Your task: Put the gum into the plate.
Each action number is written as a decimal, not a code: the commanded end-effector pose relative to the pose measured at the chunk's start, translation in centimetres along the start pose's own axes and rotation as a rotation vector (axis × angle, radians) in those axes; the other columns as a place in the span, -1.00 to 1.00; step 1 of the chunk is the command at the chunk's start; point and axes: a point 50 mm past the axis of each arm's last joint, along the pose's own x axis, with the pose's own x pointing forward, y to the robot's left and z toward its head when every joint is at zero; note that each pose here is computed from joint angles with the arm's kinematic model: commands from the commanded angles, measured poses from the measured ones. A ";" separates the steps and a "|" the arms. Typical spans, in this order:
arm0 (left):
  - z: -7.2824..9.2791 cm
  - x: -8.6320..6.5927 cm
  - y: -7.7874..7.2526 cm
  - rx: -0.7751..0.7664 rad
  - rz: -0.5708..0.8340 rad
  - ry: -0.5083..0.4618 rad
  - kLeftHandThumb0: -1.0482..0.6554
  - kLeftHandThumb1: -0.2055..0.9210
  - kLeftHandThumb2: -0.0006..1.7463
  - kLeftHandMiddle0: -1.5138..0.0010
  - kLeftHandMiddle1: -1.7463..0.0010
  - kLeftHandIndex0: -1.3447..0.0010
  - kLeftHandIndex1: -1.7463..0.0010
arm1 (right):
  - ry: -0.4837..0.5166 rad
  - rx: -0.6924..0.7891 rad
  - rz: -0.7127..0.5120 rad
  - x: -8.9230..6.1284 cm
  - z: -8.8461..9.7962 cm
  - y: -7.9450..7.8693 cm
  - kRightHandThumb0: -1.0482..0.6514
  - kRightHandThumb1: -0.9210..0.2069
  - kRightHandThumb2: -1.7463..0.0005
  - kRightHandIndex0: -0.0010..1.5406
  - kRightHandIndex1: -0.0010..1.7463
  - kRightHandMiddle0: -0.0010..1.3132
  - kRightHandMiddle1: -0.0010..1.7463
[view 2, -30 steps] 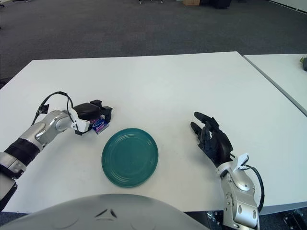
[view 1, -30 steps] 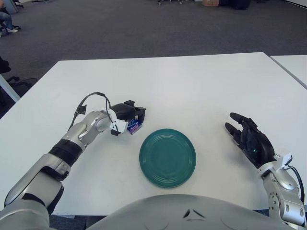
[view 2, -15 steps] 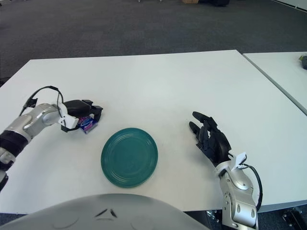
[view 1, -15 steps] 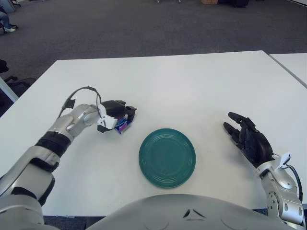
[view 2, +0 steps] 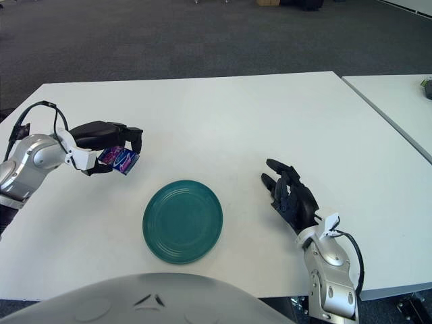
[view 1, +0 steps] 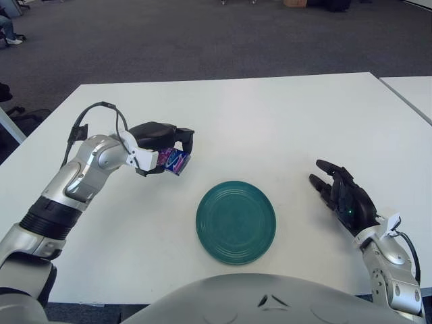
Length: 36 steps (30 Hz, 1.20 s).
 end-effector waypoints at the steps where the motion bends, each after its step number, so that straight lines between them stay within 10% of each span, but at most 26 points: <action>1: 0.0 -0.6 0.7 -0.003 -0.001 0.019 0.23 0.19 0.01 0.00 -0.53 0.17 -0.57 | 0.072 0.012 -0.023 -1.1 -1.6 0.0 -0.60 -1.00 -0.04 -0.57 -0.97 -1.00 -0.15; 36: 6.2 -1.2 1.0 -0.103 -0.014 -0.177 0.22 0.20 -0.01 0.01 -0.57 0.12 -0.49 | 0.069 0.020 -0.027 -0.9 -1.8 1.3 -0.65 -1.00 -0.02 -0.51 -0.97 -1.00 -0.08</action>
